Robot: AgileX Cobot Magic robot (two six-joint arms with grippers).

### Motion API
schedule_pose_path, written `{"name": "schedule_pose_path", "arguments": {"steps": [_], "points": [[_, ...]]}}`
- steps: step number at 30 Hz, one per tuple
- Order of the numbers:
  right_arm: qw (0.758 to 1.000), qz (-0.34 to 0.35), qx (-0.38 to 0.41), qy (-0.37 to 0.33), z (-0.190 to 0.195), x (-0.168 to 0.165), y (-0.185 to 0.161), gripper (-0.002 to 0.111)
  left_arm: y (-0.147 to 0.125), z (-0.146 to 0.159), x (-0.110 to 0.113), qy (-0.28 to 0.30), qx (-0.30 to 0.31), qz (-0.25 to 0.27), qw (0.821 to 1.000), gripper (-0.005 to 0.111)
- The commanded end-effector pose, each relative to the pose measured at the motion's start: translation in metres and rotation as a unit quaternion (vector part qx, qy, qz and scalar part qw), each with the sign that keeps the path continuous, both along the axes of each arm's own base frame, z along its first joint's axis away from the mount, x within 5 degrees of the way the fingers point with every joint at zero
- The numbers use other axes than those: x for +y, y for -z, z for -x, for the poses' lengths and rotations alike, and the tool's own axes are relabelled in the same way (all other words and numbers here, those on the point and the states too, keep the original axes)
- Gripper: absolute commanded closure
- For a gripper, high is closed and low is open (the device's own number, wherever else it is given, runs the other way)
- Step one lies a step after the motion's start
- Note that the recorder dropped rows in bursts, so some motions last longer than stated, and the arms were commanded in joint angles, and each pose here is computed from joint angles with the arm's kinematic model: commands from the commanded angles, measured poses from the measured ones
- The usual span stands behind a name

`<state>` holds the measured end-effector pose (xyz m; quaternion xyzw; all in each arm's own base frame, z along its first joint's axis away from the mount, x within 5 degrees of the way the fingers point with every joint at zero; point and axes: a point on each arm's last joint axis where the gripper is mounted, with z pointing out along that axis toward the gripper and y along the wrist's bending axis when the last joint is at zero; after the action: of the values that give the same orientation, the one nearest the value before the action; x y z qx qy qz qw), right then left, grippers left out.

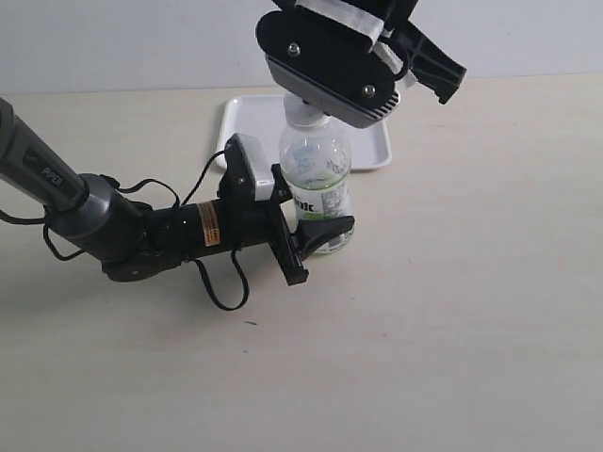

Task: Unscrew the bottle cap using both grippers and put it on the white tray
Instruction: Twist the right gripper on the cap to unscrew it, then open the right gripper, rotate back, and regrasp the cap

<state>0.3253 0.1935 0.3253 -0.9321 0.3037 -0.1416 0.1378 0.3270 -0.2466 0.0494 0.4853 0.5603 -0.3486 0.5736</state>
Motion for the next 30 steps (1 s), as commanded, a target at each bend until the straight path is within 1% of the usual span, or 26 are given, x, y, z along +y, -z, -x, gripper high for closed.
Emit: {"name": "schedule_pose_path", "arguments": {"steps": [1, 3, 7, 8, 10, 11, 12, 13, 14, 15, 16, 17, 18, 19, 20, 22, 27, 30], "points": [[1.000, -0.005, 0.008, 0.027, 0.000, 0.000, 0.002, 0.066, -0.002, 0.004, -0.003, 0.019, -0.015, -0.008, 1.000, 0.107], [0.998, -0.013, 0.011, 0.052, 0.000, 0.000, 0.002, 0.056, -0.002, 0.004, -0.003, 0.019, -0.015, -0.008, 1.000, 0.107], [0.989, -0.042, 0.021, 0.141, -0.001, -0.001, 0.002, 0.037, -0.002, 0.004, -0.003, 0.019, -0.015, -0.008, 1.000, 0.107], [0.985, -0.051, 0.025, 0.164, -0.001, -0.001, 0.002, 0.034, -0.002, 0.004, -0.003, 0.019, -0.015, -0.008, 1.000, 0.107], [0.974, -0.070, 0.033, 0.212, -0.002, -0.001, 0.002, 0.032, -0.002, 0.004, -0.003, 0.019, -0.015, -0.008, 1.000, 0.107], [0.952, -0.099, 0.046, 0.286, -0.001, -0.001, 0.002, 0.033, -0.002, 0.003, -0.003, 0.018, -0.013, -0.007, 1.000, 0.107], [0.939, -0.112, 0.052, 0.321, -0.002, -0.001, 0.002, 0.033, -0.002, 0.003, -0.003, 0.017, -0.003, -0.005, 1.000, 0.107], [0.898, -0.146, 0.068, 0.410, -0.002, -0.001, 0.002, 0.033, -0.003, 0.003, -0.003, 0.015, 0.011, 0.000, 1.000, 0.107], [0.880, -0.159, 0.073, 0.441, -0.002, -0.001, 0.002, 0.033, -0.003, 0.003, -0.003, 0.015, 0.015, 0.002, 1.000, 0.107], [0.839, -0.186, 0.083, 0.505, -0.002, 0.000, 0.001, 0.033, -0.005, 0.003, -0.003, 0.015, 0.014, 0.003, 1.000, 0.107], [0.821, -0.195, 0.087, 0.529, -0.002, -0.001, 0.001, 0.033, -0.006, 0.003, -0.003, 0.015, 0.014, 0.004, 1.000, 0.107], [0.797, -0.207, 0.092, 0.560, -0.002, -0.001, 0.001, 0.033, -0.008, 0.004, -0.004, 0.022, 0.010, 0.003, 1.000, 0.107], [0.788, -0.211, 0.094, 0.570, -0.002, -0.001, 0.001, 0.033, -0.009, 0.004, -0.004, 0.025, 0.009, -0.001, 1.000, 0.107], [0.767, -0.226, 0.097, 0.592, -0.003, 0.000, 0.001, 0.033, -0.010, 0.003, -0.004, 0.021, 0.008, -0.021, 1.000, 0.107], [0.754, -0.238, 0.098, 0.604, -0.004, 0.001, 0.000, 0.033, -0.013, 0.001, -0.003, 0.016, 0.006, -0.035, 0.999, 0.107], [0.740, -0.247, 0.100, 0.618, -0.004, 0.001, 0.000, 0.033, -0.017, -0.001, -0.003, 0.008, 0.019, -0.048, 0.999, 0.107], [0.714, -0.259, 0.105, 0.642, -0.004, 0.001, 0.000, 0.033, -0.020, -0.002, -0.002, -0.001, 0.031, -0.058, 0.998, 0.107], [0.706, -0.268, 0.097, 0.648, -0.006, 0.001, -0.001, 0.033, -0.020, -0.003, -0.002, -0.005, 0.033, -0.056, 0.998, 0.107]]}}
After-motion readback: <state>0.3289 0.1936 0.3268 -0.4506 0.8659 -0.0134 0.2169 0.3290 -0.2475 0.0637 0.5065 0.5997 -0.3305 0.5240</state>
